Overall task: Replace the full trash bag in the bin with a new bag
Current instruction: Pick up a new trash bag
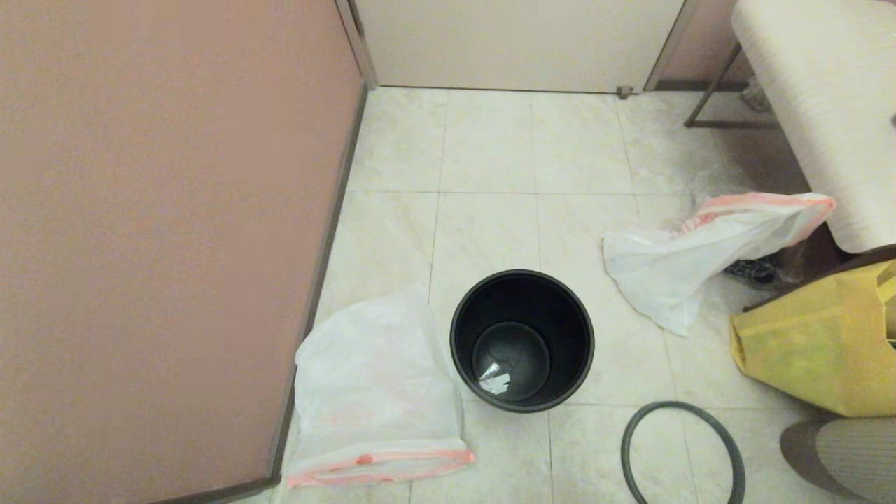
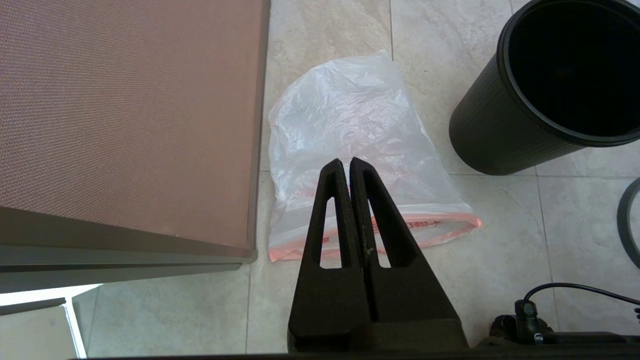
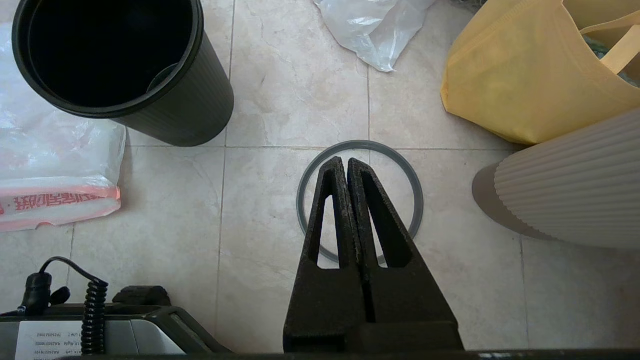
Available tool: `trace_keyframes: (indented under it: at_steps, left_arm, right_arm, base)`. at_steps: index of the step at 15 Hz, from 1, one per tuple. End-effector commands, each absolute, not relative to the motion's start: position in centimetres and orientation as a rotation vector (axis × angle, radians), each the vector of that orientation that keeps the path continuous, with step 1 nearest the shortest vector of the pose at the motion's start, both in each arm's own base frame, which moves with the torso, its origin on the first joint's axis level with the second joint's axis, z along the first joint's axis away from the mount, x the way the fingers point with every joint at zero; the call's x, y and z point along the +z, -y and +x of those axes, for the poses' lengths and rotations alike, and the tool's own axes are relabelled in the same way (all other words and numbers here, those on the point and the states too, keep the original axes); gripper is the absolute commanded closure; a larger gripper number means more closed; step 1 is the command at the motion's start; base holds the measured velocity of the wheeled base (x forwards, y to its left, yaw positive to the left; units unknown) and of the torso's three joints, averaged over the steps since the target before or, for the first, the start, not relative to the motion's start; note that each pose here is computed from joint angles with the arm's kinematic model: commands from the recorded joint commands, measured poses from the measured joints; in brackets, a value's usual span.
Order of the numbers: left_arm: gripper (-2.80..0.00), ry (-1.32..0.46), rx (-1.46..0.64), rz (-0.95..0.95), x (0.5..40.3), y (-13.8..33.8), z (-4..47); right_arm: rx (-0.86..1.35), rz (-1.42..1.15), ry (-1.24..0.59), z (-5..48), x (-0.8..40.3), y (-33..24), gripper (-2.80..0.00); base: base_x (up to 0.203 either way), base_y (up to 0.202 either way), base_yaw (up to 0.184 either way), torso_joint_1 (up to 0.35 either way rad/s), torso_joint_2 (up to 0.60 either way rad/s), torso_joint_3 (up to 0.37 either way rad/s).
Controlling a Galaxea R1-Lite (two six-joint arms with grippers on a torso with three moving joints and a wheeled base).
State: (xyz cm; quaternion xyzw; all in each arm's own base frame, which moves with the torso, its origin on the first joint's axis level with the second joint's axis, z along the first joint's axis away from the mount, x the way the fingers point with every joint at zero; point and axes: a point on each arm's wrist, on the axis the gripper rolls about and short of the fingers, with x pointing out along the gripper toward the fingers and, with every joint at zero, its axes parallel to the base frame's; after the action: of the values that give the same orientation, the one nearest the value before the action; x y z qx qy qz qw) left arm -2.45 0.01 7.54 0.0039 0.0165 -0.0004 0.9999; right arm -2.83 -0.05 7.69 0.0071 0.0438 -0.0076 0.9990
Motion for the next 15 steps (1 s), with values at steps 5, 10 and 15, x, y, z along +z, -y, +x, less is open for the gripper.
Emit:
trace_keyframes:
  at_steps: [5, 10, 15]
  left_arm:
    - [0.0, -0.035, 0.0, 0.008, 7.54, -0.01, -2.44]
    - [0.0, -0.034, -0.002, 0.011, 7.57, -0.01, -2.45]
    - [0.0, -0.026, 0.0, 0.108, 8.08, 0.0, -2.55]
  right_arm:
    - [-0.015, 0.014, -0.092, -2.81, 7.68, 0.05, 0.0]
    - [-0.015, 0.014, -0.092, -2.81, 7.68, 0.05, 0.0]
    - [-0.016, 0.014, -0.092, -2.81, 7.68, 0.05, 0.0]
  base:
    - [0.0, 0.0, 0.0, 0.0, 0.0, 0.0]
    - [0.0, 0.0, 0.0, 0.0, 0.0, 0.0]
    - [0.0, 0.0, 0.0, 0.0, 0.0, 0.0]
